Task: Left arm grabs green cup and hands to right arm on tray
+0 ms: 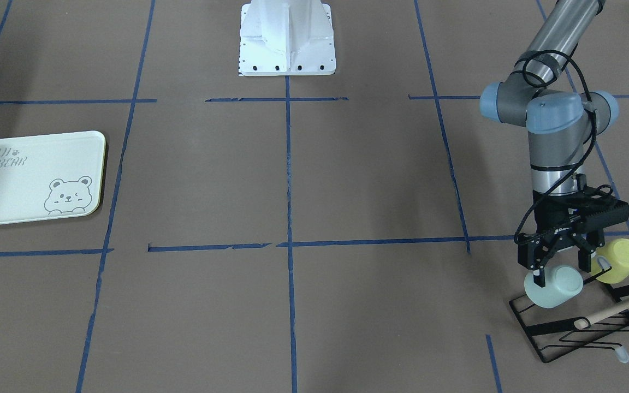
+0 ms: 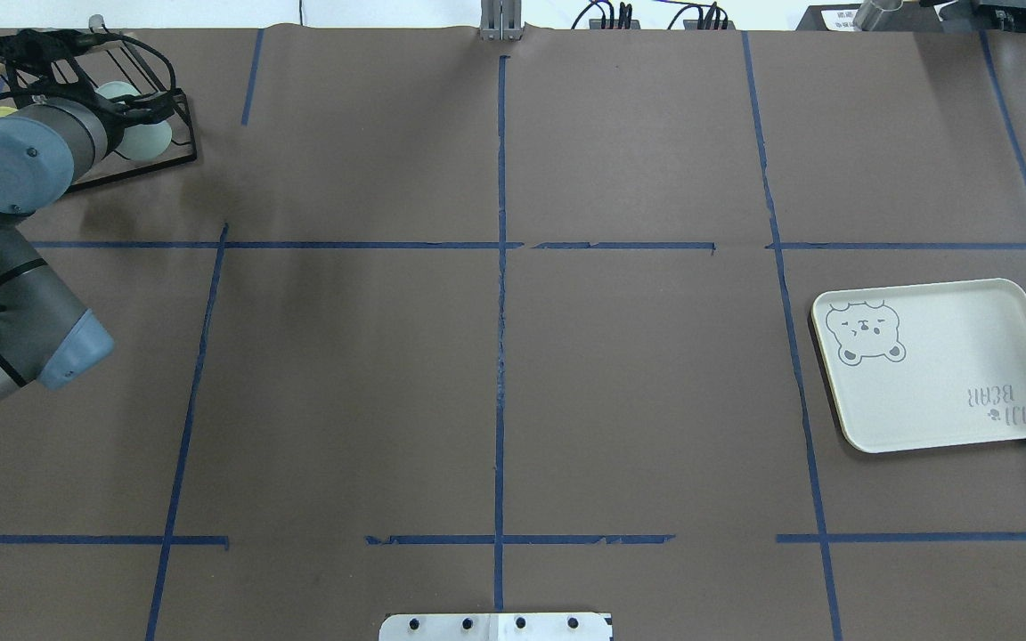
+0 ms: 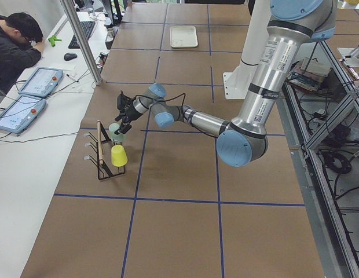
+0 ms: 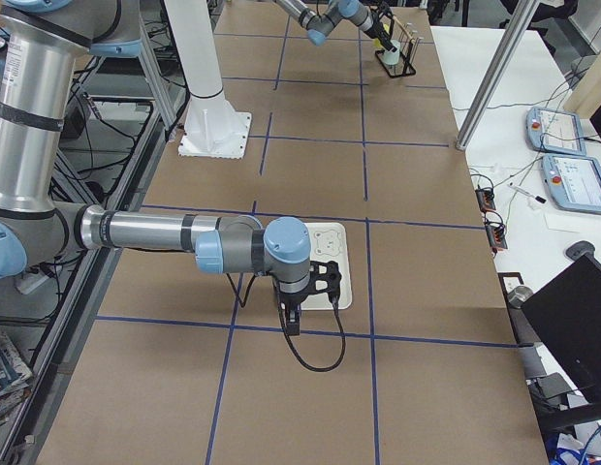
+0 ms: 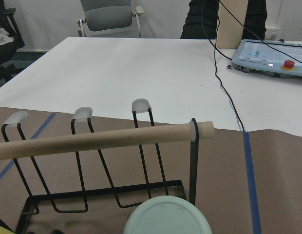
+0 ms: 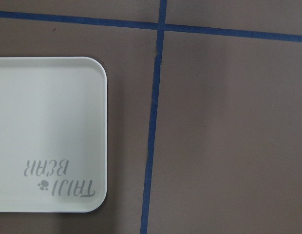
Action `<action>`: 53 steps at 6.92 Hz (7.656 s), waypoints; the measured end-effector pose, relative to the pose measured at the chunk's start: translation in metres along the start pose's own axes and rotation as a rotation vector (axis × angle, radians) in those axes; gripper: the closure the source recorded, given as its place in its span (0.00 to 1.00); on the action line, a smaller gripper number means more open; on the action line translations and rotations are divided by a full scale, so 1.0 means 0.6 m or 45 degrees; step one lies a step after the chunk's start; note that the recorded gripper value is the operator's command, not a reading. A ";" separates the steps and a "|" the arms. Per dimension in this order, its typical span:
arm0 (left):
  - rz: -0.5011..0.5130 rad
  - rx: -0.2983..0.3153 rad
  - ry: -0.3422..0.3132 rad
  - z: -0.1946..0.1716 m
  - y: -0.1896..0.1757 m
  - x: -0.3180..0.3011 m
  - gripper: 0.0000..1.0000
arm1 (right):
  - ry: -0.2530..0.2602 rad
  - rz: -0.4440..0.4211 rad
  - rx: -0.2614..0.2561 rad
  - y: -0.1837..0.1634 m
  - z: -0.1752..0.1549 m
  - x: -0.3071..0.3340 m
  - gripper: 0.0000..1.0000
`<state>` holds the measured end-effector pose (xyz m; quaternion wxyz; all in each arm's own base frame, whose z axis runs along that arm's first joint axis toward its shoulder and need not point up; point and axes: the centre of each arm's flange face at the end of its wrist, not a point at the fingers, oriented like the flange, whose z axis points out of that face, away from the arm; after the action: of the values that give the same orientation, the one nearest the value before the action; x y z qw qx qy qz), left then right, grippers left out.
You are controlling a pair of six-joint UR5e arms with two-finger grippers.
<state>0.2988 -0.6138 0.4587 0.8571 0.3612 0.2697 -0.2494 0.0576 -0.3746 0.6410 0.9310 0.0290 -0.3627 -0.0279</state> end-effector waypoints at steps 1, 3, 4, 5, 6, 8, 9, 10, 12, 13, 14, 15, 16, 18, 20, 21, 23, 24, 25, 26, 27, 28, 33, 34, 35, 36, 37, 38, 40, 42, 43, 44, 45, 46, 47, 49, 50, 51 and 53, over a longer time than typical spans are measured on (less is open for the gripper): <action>0.002 -0.001 -0.005 0.007 0.004 -0.002 0.00 | 0.000 0.000 0.000 0.000 0.000 0.000 0.00; 0.004 0.002 0.004 0.028 0.012 0.001 0.00 | 0.000 0.000 0.000 0.000 0.000 0.000 0.00; 0.005 0.003 0.008 0.033 0.013 0.004 0.00 | 0.000 0.000 0.001 0.000 0.000 0.000 0.00; 0.005 0.003 0.009 0.036 0.014 0.005 0.00 | 0.000 0.000 0.001 0.000 0.000 0.000 0.00; 0.006 0.002 0.006 0.039 0.015 0.005 0.00 | 0.000 -0.001 0.001 0.000 -0.001 -0.001 0.00; 0.007 -0.002 0.000 0.044 0.018 0.002 0.00 | 0.000 -0.001 0.001 0.000 -0.001 -0.001 0.00; 0.008 -0.002 -0.002 0.045 0.018 0.001 0.00 | 0.000 0.000 0.000 0.001 0.000 0.000 0.00; 0.010 -0.003 -0.003 0.045 0.019 0.001 0.00 | -0.001 0.000 0.000 0.002 0.000 0.000 0.00; 0.015 -0.005 -0.004 0.046 0.020 -0.001 0.16 | -0.002 -0.001 0.002 0.002 -0.001 -0.002 0.00; 0.015 -0.005 -0.003 0.046 0.020 -0.001 0.30 | -0.002 -0.001 0.002 0.002 -0.002 -0.002 0.00; 0.014 -0.003 0.000 0.045 0.019 0.000 0.39 | -0.002 -0.001 0.002 0.002 -0.002 -0.002 0.00; 0.014 -0.001 0.004 0.045 0.019 0.000 0.42 | -0.002 0.000 0.002 0.002 -0.002 -0.002 0.00; 0.014 0.000 0.007 0.044 0.019 0.001 0.43 | -0.002 0.000 0.002 0.001 -0.002 -0.002 0.00; 0.042 0.015 0.030 0.039 0.014 0.000 0.43 | -0.002 -0.002 0.003 0.001 -0.002 -0.002 0.00; 0.070 0.045 0.065 0.026 0.000 0.000 0.43 | -0.002 -0.001 0.003 0.000 -0.002 -0.002 0.00; 0.067 0.060 0.083 0.014 -0.012 0.003 0.43 | -0.002 -0.001 0.002 0.001 -0.002 -0.002 0.00; 0.069 0.089 0.098 -0.006 -0.034 -0.005 0.43 | -0.002 -0.001 0.002 0.001 -0.001 -0.001 0.00; 0.091 0.100 0.101 -0.019 -0.040 -0.016 0.43 | -0.002 -0.001 0.001 0.001 -0.001 -0.001 0.00; 0.109 0.108 0.107 -0.033 -0.044 -0.026 0.43 | -0.002 0.000 0.001 0.001 -0.001 -0.001 0.00; 0.122 0.115 0.115 -0.047 -0.049 -0.032 0.43 | -0.002 0.000 0.000 0.001 0.000 -0.001 0.00; 0.136 0.122 0.124 -0.060 -0.054 -0.037 0.43 | -0.002 0.001 0.000 0.001 0.000 -0.001 0.00; 0.150 0.130 0.127 -0.077 -0.064 -0.039 0.43 | -0.002 0.000 0.000 0.001 0.000 -0.001 0.00; -0.153 0.104 0.186 -0.152 -0.082 0.003 0.43 | -0.170 0.044 0.073 -0.012 -0.021 -0.039 0.00; -0.260 0.067 0.218 -0.158 -0.058 0.026 0.43 | -0.206 0.101 0.146 -0.022 -0.035 -0.057 0.00; -0.352 0.009 0.262 -0.167 -0.017 0.066 0.43 | -0.248 0.164 0.227 -0.032 -0.046 -0.084 0.00; -0.423 -0.053 0.322 -0.185 0.023 0.120 0.43 | -0.305 0.201 0.281 -0.045 -0.047 -0.127 0.00; -0.476 -0.107 0.400 -0.218 0.050 0.178 0.43 | -0.387 0.222 0.320 -0.067 -0.048 -0.189 0.00; -0.546 -0.172 0.491 -0.257 0.063 0.219 0.43 | -0.478 0.244 0.349 -0.093 -0.055 -0.254 0.00; -0.771 -0.384 0.690 -0.317 0.073 0.254 0.43 | -0.634 0.273 0.413 -0.135 -0.049 -0.398 0.00; -0.920 -0.526 0.870 -0.360 0.093 0.272 0.43 | -0.815 0.313 0.445 -0.143 -0.047 -0.509 0.00; -0.963 -0.597 0.989 -0.386 0.122 0.285 0.43 | -0.926 0.336 0.429 -0.142 -0.056 -0.553 0.00; -0.992 -0.651 1.063 -0.404 0.144 0.293 0.43 | -1.018 0.348 0.396 -0.139 -0.063 -0.590 0.00; -1.007 -0.703 1.113 -0.418 0.170 0.302 0.43 | -1.084 0.335 0.355 -0.133 -0.061 -0.626 0.00; -1.017 -0.749 1.175 -0.428 0.198 0.309 0.43 | -1.145 0.312 0.326 -0.124 -0.057 -0.656 0.00; -1.029 -0.772 1.234 -0.430 0.215 0.308 0.43 | -1.225 0.306 0.321 -0.113 -0.052 -0.686 0.00; -1.048 -0.784 1.314 -0.428 0.224 0.301 0.43 | -1.448 0.333 0.358 -0.063 -0.015 -0.775 0.00; -1.070 -0.796 1.336 -0.431 0.223 0.300 0.43 | -1.547 0.353 0.370 -0.030 0.004 -0.814 0.00; -1.101 -0.816 1.347 -0.433 0.223 0.301 0.43 | -1.613 0.375 0.363 -0.006 0.015 -0.841 0.00; -1.162 -0.841 1.341 -0.430 0.225 0.316 0.43 | -1.718 0.453 0.344 0.011 0.019 -0.908 0.01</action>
<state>0.4488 -0.3804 0.2492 0.4914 0.0108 0.8247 -0.2800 -0.3506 -0.3284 0.2829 0.4818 0.0608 -0.8598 0.1578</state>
